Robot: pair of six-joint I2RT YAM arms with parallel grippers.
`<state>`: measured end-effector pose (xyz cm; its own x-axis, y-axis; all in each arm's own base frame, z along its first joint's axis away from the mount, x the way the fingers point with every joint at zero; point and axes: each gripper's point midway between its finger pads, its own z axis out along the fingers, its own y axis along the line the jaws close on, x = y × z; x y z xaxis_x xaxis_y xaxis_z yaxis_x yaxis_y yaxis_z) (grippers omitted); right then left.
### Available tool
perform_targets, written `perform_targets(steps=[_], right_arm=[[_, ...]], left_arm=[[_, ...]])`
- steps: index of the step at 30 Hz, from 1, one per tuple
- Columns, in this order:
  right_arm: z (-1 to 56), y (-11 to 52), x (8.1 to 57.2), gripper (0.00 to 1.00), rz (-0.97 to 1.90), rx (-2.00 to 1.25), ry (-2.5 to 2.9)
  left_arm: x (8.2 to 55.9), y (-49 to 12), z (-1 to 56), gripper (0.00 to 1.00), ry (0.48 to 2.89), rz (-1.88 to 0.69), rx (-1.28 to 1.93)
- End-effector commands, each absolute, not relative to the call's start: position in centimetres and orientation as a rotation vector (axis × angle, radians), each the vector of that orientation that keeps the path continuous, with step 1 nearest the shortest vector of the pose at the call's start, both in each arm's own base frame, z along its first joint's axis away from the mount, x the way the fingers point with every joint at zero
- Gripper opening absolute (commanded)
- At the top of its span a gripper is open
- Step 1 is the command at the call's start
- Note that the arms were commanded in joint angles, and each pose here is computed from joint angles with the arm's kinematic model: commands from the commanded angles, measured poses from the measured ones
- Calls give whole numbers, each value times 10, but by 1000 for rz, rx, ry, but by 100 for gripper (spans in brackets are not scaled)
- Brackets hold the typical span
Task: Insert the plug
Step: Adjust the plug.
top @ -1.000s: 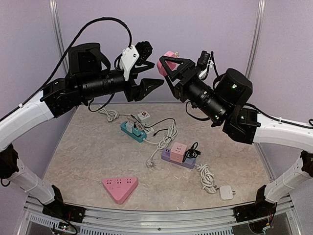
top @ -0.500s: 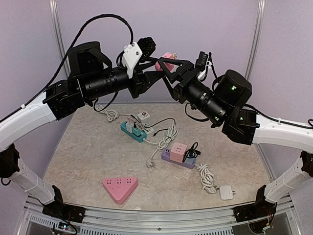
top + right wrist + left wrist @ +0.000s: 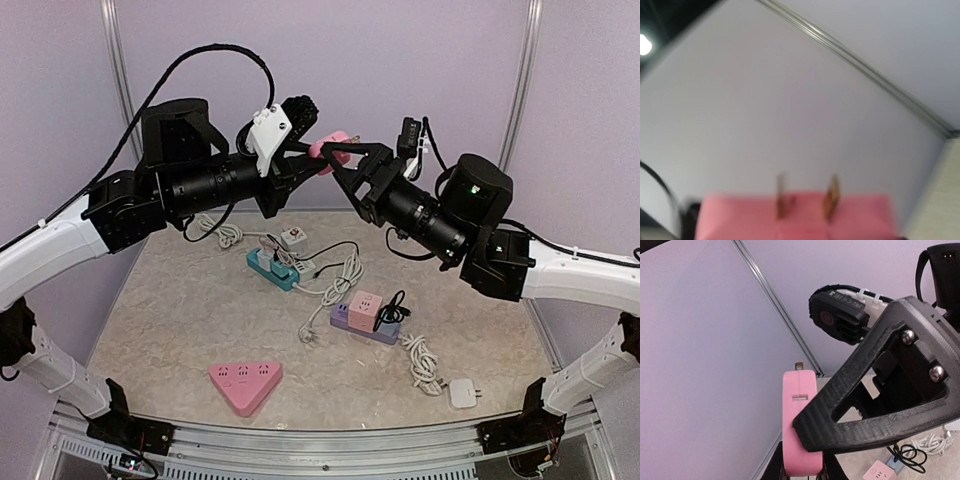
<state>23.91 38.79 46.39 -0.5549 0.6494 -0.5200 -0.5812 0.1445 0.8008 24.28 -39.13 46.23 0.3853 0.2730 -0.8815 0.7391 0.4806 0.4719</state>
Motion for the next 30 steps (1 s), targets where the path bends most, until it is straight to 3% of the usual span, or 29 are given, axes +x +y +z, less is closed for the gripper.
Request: perform_targets(steps=[1, 8, 13, 20, 30], right_arm=[[416, 358, 233, 82, 1349, -143, 1569], [360, 322, 199, 85, 993, -630, 1619], [348, 348, 190, 81, 892, -945, 1590], [352, 438, 165, 82, 1116, -1358, 1303], [341, 507, 152, 85, 1324, -1389, 1113]], left_arm=[[249, -343, 430, 0, 1351, -218, 1155], [221, -271, 367, 0, 1731, -325, 1373], [187, -244, 307, 0, 1954, -335, 1589], [144, -234, 294, 0, 2001, -584, 1665], [139, -222, 289, 0, 2040, -596, 1615]])
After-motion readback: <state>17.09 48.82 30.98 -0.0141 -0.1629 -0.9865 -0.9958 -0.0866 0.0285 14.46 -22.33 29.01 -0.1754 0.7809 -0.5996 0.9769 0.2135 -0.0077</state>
